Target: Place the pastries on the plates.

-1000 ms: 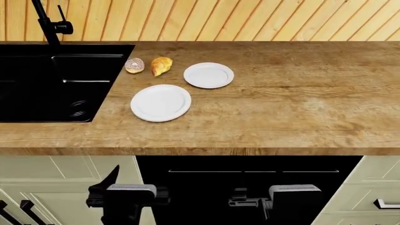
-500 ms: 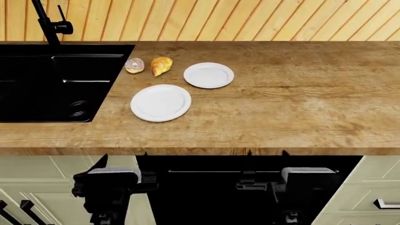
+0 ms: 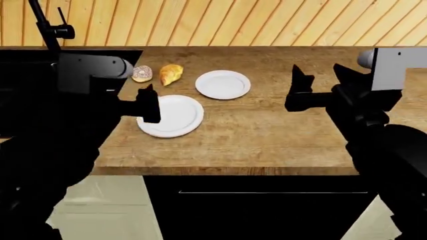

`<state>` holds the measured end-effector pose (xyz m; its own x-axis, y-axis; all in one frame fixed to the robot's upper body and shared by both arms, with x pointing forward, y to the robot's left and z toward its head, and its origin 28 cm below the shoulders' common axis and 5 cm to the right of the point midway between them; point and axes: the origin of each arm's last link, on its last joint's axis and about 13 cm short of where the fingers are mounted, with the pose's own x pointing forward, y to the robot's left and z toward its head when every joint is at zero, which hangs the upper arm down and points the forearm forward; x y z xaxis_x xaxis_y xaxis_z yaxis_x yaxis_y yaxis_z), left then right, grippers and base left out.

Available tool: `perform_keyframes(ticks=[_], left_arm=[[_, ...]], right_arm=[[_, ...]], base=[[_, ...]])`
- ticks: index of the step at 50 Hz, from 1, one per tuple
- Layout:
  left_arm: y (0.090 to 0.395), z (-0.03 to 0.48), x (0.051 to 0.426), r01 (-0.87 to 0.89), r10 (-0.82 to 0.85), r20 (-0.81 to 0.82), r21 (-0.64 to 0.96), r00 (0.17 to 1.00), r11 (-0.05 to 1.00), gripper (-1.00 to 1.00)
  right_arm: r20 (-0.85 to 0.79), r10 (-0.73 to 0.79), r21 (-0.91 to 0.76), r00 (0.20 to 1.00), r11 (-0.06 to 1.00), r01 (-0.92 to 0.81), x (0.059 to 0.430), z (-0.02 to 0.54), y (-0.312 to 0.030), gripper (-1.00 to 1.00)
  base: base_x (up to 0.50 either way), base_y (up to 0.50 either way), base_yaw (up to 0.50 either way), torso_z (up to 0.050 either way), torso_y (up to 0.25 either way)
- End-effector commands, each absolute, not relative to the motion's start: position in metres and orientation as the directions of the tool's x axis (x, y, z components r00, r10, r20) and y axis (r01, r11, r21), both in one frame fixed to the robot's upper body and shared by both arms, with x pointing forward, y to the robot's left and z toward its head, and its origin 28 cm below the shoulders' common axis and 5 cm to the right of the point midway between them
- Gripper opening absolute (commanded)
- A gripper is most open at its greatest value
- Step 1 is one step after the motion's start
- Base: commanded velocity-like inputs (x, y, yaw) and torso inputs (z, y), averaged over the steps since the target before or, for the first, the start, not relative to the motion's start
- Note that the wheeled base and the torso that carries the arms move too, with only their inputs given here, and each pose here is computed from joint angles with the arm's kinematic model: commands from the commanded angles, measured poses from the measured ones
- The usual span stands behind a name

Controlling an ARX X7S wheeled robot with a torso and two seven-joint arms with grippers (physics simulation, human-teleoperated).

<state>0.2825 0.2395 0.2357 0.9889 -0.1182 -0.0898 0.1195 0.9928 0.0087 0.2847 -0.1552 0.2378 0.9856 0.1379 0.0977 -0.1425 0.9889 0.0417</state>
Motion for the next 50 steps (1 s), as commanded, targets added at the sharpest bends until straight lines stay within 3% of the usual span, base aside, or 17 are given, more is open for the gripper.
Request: perform_keyframes(ticks=[1, 36, 50], left_arm=[[0.237, 0.282, 0.295, 0.186, -0.184, -0.181, -0.002, 0.966, 0.982, 1.0], [0.24, 0.294, 0.312, 0.193, -0.183, -0.292, 0.005, 0.939, 0.981, 1.0], [0.237, 0.288, 0.314, 0.21, -0.198, -0.334, 0.001, 0.922, 0.978, 1.0]], right_arm=[[0.073, 0.157, 0.007, 0.985, 0.987, -0.158, 0.288, 0.277, -0.168, 1.0], [0.003, 0.182, -0.024, 0.983, 0.983, -0.182, 0.301, 0.309, -0.166, 1.0], [-0.014, 0.179, -0.007, 0.984, 0.984, -0.179, 0.302, 0.303, -0.168, 1.0]], base=[[0.5, 0.0, 0.0, 0.0, 0.0], [0.48, 0.0, 0.0, 0.0, 0.001], [0.25, 0.0, 0.0, 0.0, 0.001]])
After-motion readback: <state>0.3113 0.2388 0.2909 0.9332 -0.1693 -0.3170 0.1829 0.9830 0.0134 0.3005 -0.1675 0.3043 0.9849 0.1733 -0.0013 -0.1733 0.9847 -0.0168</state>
